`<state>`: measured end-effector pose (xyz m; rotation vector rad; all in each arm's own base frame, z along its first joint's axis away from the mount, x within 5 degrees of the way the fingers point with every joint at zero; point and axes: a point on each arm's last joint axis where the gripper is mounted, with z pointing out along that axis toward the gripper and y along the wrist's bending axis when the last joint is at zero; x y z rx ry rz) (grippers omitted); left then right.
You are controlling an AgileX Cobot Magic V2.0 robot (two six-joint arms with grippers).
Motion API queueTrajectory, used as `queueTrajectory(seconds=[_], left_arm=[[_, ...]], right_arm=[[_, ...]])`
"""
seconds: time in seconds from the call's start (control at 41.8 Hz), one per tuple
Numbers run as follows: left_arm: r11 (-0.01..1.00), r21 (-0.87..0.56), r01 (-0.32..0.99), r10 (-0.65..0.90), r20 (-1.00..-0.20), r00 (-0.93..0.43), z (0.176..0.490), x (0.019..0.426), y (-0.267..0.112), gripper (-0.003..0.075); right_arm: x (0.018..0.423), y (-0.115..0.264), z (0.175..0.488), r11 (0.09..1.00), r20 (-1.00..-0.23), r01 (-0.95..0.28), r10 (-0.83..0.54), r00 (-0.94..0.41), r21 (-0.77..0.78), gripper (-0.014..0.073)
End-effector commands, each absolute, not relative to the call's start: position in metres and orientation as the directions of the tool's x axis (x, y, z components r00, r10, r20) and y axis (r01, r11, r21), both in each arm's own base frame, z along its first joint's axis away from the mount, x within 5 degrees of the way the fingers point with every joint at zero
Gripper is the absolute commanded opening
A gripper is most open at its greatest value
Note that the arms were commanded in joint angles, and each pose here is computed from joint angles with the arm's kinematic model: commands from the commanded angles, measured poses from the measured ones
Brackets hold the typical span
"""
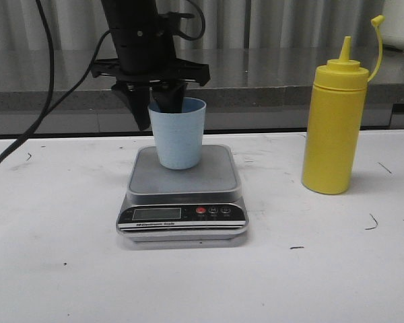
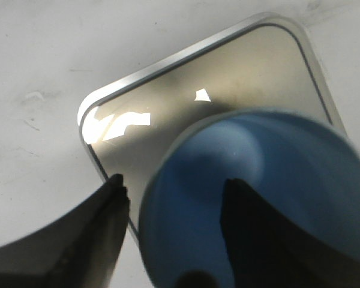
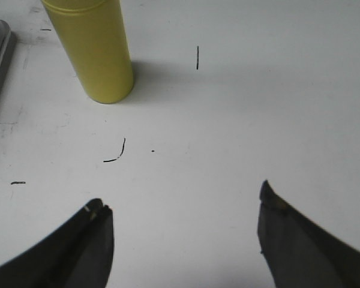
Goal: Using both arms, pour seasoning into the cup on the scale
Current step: 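Lower the cup onto the scale, open the left gripper, and lift away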
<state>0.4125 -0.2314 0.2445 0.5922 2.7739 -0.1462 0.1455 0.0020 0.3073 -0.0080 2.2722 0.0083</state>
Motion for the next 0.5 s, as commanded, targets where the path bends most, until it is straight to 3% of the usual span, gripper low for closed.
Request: queueTrajectory(seconds=[0.0, 0.478], left_arm=[[0.908, -0.059, 0.416, 0.355, -0.421, -0.835, 0.288, 0.407, -0.232, 0.0411], [0.903, -0.070, 0.425, 0.322, -0.544, -0.775, 0.376, 0.369, -0.211, 0.0407]], right_arm=[[0.150, 0.001, 0.320, 1.000, -0.815, -0.012, -0.022, -0.579, -0.019, 0.0528], [0.150, 0.001, 0.320, 1.000, -0.815, -0.012, -0.022, -0.579, -0.019, 0.0528]])
